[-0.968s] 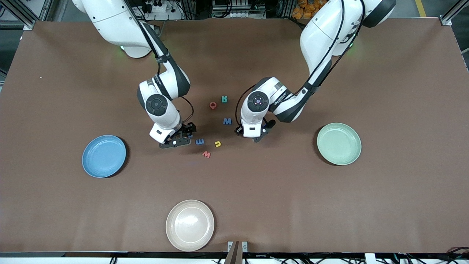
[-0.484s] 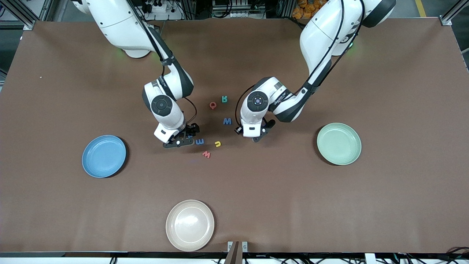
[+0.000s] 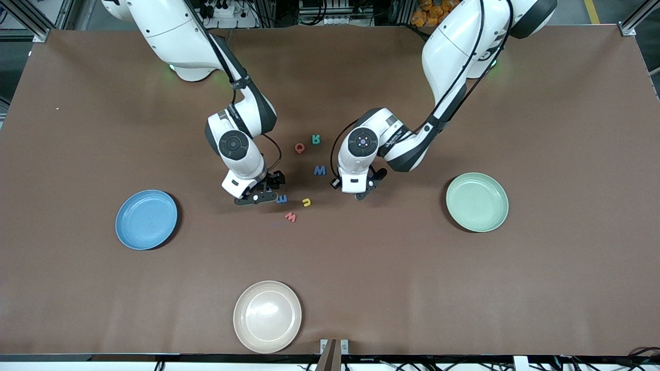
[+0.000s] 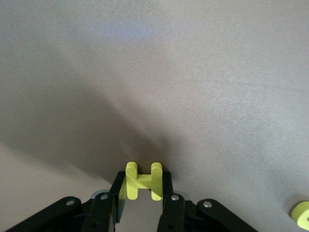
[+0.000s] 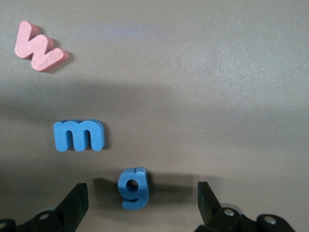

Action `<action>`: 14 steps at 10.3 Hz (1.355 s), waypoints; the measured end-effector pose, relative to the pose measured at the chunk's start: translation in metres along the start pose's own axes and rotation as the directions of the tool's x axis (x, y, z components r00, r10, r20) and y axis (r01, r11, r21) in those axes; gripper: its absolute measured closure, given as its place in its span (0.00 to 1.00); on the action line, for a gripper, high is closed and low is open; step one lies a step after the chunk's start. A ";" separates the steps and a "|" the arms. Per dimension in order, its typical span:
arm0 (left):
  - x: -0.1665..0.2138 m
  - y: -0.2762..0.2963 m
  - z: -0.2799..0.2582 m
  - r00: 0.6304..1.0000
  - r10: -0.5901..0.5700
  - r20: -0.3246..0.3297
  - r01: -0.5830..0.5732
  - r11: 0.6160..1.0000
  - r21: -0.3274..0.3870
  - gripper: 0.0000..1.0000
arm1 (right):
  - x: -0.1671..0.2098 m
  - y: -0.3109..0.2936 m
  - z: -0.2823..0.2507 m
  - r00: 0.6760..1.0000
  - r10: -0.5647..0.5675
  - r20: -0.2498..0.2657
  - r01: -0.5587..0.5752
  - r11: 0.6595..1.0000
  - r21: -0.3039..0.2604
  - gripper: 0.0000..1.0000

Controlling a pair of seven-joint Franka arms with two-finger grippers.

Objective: Sort upper and lower case letters into plates
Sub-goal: 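Close the left gripper on yellow H while the right gripper grasps blue g, then carry H to the green plate while the right gripper drops g on blue plate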

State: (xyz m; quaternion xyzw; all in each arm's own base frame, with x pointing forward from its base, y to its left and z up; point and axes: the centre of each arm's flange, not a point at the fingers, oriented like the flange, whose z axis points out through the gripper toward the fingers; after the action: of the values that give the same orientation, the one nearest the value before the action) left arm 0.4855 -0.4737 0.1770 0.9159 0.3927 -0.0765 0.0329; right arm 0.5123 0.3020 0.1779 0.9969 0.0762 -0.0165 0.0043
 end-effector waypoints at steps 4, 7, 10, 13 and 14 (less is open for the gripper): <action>0.006 0.011 -0.024 0.997 0.047 -0.055 -0.049 0.998 -0.046 0.67 | -0.001 -0.002 0.000 1.000 -0.002 0.001 0.002 1.000 -0.001 0.00; 0.007 0.017 -0.060 0.988 0.118 -0.101 -0.127 0.989 -0.079 0.67 | -0.003 -0.003 0.004 1.000 -0.004 0.008 0.004 1.000 -0.003 0.00; 0.035 0.010 -0.105 0.966 0.218 -0.137 -0.223 0.974 -0.026 0.67 | -0.004 -0.002 0.008 1.000 -0.004 0.014 0.005 1.000 -0.006 0.00; 0.073 -0.005 -0.153 0.939 0.307 -0.153 -0.303 0.952 0.049 0.67 | -0.002 -0.004 0.003 1.000 -0.004 0.004 0.004 1.000 -0.001 0.39; 0.086 -0.011 -0.166 0.929 0.337 -0.152 -0.330 0.941 0.075 0.67 | -0.002 -0.005 0.001 1.000 -0.004 0.000 0.004 1.000 0.001 0.58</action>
State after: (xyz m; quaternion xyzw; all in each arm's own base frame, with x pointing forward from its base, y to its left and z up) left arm 0.5550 -0.3842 0.3265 0.9729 0.2308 -0.0042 -0.0087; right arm 0.5098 0.3066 0.1774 0.9968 0.0783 -0.0166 0.0035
